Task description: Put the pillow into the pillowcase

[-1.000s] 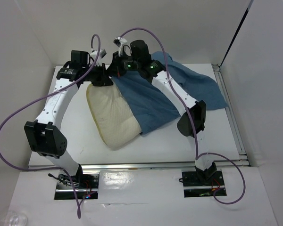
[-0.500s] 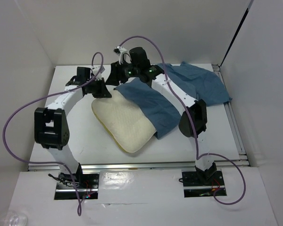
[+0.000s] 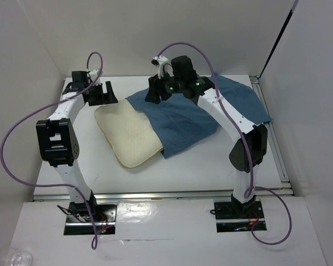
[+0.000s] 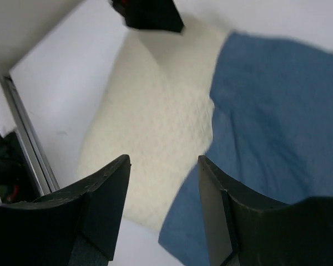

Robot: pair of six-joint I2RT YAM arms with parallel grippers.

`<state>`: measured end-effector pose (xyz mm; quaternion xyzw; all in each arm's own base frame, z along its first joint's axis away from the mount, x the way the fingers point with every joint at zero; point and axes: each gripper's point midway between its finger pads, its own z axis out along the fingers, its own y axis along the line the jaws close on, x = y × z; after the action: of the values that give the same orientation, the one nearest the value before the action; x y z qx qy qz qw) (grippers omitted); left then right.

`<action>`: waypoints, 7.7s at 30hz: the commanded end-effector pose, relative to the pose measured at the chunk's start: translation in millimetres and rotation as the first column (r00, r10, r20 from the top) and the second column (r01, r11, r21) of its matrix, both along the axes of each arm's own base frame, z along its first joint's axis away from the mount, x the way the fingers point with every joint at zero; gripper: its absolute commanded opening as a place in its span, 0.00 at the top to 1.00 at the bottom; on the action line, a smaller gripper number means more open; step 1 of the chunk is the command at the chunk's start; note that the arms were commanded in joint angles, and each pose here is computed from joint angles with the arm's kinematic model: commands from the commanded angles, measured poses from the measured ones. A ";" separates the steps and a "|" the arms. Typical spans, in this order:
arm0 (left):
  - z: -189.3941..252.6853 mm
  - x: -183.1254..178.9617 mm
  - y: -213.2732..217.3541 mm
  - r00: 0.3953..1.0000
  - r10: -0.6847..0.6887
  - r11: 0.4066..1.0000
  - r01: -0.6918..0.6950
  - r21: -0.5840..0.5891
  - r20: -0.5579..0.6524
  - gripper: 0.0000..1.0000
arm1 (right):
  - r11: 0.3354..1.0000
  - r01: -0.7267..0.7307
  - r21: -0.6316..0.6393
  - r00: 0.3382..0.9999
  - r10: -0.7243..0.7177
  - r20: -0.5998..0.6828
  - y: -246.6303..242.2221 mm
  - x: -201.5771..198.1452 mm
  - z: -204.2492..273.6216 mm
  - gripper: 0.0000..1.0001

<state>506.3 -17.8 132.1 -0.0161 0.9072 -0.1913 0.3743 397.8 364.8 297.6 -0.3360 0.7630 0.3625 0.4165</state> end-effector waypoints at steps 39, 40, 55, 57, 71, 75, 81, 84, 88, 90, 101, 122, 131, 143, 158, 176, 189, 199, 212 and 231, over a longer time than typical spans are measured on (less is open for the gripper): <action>-12.2 -228.1 -131.9 0.577 -0.816 0.405 0.533 0.742 0.031 0.00 | 0.982 0.035 -0.187 0.999 -0.030 0.031 -50.7 -21.6 -56.5 0.41; -12.6 -231.5 -137.5 0.567 -0.823 0.412 0.547 0.729 0.039 0.00 | 0.979 0.029 -0.201 0.999 -0.025 0.023 -52.4 -23.7 -61.9 0.41; 23.6 -285.6 -197.1 0.408 -0.910 0.368 0.723 0.584 0.070 0.00 | 0.977 0.024 -0.210 1.000 -0.019 0.022 -52.1 -22.5 -66.3 0.39; 5.5 -290.6 -194.6 0.414 -0.910 0.351 0.743 0.570 0.021 0.00 | 0.978 0.024 -0.210 1.000 -0.019 0.022 -52.1 -22.5 -66.3 0.39; -50.9 -240.1 -162.5 0.637 -0.770 0.350 0.452 0.821 -0.023 0.00 | 0.979 0.019 -0.202 1.000 -0.017 0.012 -54.7 -30.1 -64.7 0.39; -80.7 -234.1 -153.0 0.673 -0.737 0.279 0.393 0.876 -0.067 0.00 | 0.979 0.019 -0.202 1.000 -0.017 0.012 -54.7 -30.1 -64.7 0.39; -122.3 -237.2 -160.6 0.653 -0.739 0.207 0.455 0.866 -0.166 0.08 | 0.979 0.019 -0.202 1.000 -0.017 0.012 -54.7 -30.1 -64.7 0.39; -133.1 -239.4 -168.2 0.634 -0.745 0.186 0.495 0.849 -0.206 0.69 | 0.979 0.019 -0.202 1.000 -0.017 0.012 -55.9 -32.1 -64.3 0.39; -118.6 -231.2 -175.5 0.656 -0.734 0.242 0.498 0.833 -0.179 1.00 | 0.979 0.019 -0.202 1.000 -0.017 0.012 -57.4 -34.5 -63.9 0.41; -97.6 -225.8 -189.5 0.650 -0.751 0.333 0.530 0.780 -0.121 1.00 | 0.978 0.027 -0.206 1.000 -0.025 0.015 -59.7 -35.3 -64.0 0.41; 93.4 -144.7 -208.0 0.789 -0.605 0.773 0.550 0.317 0.107 1.00 | 0.977 0.152 -0.150 0.987 -0.141 0.082 -75.2 -29.2 -38.0 0.41; 208.2 -114.0 -199.4 0.804 -0.549 0.828 0.561 0.014 0.227 1.00 | 0.879 0.475 -0.046 0.846 -0.442 0.298 -83.1 41.1 -15.0 0.37; 203.5 -126.3 -190.1 0.816 -0.536 0.837 0.546 0.016 0.215 1.00 | 0.905 0.425 -0.040 0.876 -0.399 0.272 -62.7 73.2 -19.1 1.00; 170.5 -98.1 -200.9 0.847 -0.485 0.865 0.501 -0.022 0.219 1.00 | 0.985 -0.130 0.116 0.968 0.100 0.230 48.7 -49.8 83.9 1.00; 220.0 -22.3 -141.9 0.913 -0.177 0.966 0.233 -0.114 0.367 1.00 | 0.829 -0.528 0.185 0.848 0.499 0.180 56.6 -157.5 135.6 1.00; 106.8 -146.5 -221.8 0.910 -0.397 0.886 0.414 -0.207 0.121 1.00 | 0.926 -0.352 0.134 0.929 0.328 0.170 70.8 -106.2 95.7 1.00; -9.9 -128.7 -196.0 0.939 -0.320 0.938 0.295 -0.182 -0.126 1.00 | 0.888 -0.444 0.116 0.895 0.433 0.111 65.0 -130.1 77.7 0.44; -72.2 -128.9 -161.0 0.936 -0.237 0.969 0.211 -0.125 -0.258 1.00 | 0.930 -0.360 0.071 0.920 0.341 0.193 55.3 -115.1 86.5 0.41; -20.3 -176.4 -93.0 0.985 -0.120 0.990 0.128 0.058 -0.124 0.20 | 0.998 0.001 -0.069 0.985 0.011 0.170 31.2 -26.5 31.2 0.41; 123.0 -48.5 -40.7 0.970 -0.059 0.961 -0.009 0.276 0.235 0.12 | 0.987 0.046 -0.151 0.935 -0.096 -0.342 21.4 61.1 -174.8 0.84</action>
<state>418.6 -82.9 268.2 0.0883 0.8664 -0.1002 0.4811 466.3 369.0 89.6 -0.2569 0.8813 0.2984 0.2614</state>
